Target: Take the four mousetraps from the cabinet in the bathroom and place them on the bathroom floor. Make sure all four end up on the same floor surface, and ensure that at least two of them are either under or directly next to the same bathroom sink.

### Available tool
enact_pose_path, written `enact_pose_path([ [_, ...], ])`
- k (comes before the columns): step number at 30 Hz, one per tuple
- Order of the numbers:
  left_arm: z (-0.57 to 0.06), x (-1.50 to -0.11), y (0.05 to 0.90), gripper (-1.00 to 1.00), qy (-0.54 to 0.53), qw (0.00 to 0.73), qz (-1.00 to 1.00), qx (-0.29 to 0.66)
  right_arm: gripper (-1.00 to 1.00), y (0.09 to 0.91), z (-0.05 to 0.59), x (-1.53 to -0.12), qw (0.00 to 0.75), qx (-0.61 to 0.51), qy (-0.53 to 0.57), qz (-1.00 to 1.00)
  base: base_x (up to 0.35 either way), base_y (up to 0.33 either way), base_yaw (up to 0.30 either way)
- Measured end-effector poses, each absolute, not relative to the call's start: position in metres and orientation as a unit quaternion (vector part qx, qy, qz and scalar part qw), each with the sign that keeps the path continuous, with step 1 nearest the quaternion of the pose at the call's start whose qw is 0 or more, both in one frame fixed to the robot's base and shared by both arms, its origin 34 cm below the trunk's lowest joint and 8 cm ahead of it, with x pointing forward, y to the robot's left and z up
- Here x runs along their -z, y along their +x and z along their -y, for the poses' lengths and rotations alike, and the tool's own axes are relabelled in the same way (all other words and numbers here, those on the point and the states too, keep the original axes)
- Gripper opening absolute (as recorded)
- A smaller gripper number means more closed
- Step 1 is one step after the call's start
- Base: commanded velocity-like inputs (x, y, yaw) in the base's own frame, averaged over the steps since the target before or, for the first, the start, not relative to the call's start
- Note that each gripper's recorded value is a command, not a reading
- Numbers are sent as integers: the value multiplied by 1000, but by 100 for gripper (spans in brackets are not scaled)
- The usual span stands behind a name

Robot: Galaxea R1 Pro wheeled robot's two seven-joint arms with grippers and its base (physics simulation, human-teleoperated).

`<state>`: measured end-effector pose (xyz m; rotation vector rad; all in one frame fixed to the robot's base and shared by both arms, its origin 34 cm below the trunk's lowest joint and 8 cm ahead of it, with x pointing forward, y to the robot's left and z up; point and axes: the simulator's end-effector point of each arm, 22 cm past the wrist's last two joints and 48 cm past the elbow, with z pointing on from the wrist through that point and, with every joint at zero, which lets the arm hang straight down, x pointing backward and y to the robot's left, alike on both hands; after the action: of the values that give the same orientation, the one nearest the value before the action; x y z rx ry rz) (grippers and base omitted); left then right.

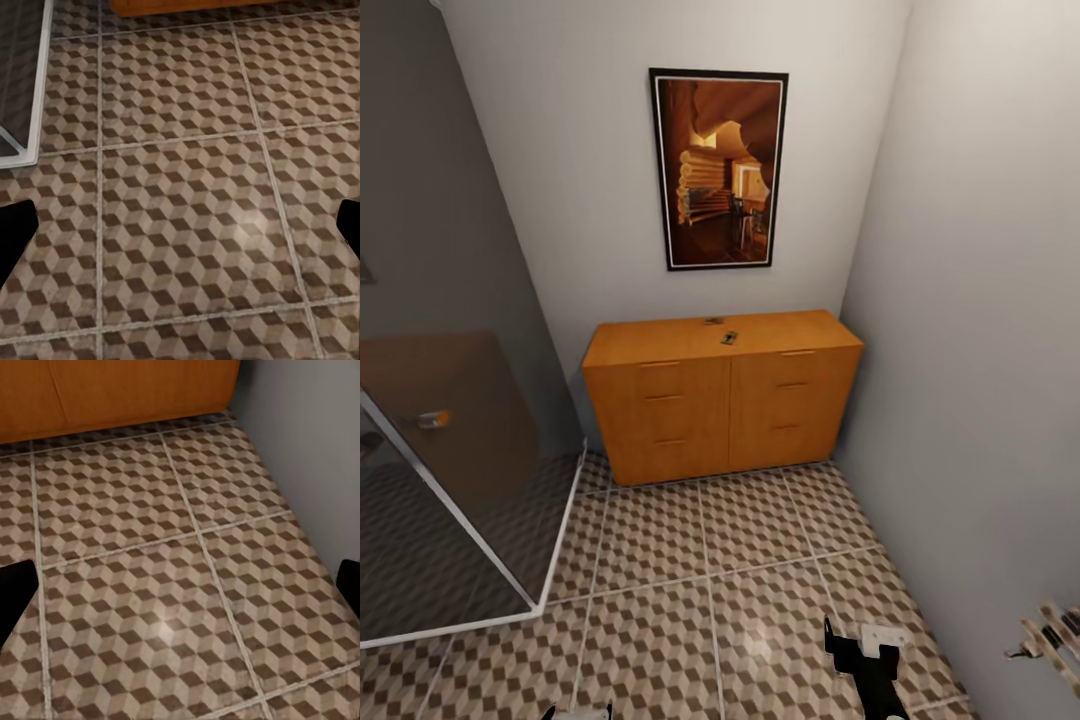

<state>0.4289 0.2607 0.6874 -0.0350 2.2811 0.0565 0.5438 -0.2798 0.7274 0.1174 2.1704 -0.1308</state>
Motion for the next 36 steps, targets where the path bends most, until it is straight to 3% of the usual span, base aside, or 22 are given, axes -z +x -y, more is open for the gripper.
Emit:
enact_pose_path([
  [20,-261,-687,429,100,-14,417,-909,-23,100,544,280,-727,464,53,48,-883,330,5,0],
  [36,-261,-687,429,100,-14,417,-909,-23,100,544,280,-727,463,53,48,-883,266,121,0],
])
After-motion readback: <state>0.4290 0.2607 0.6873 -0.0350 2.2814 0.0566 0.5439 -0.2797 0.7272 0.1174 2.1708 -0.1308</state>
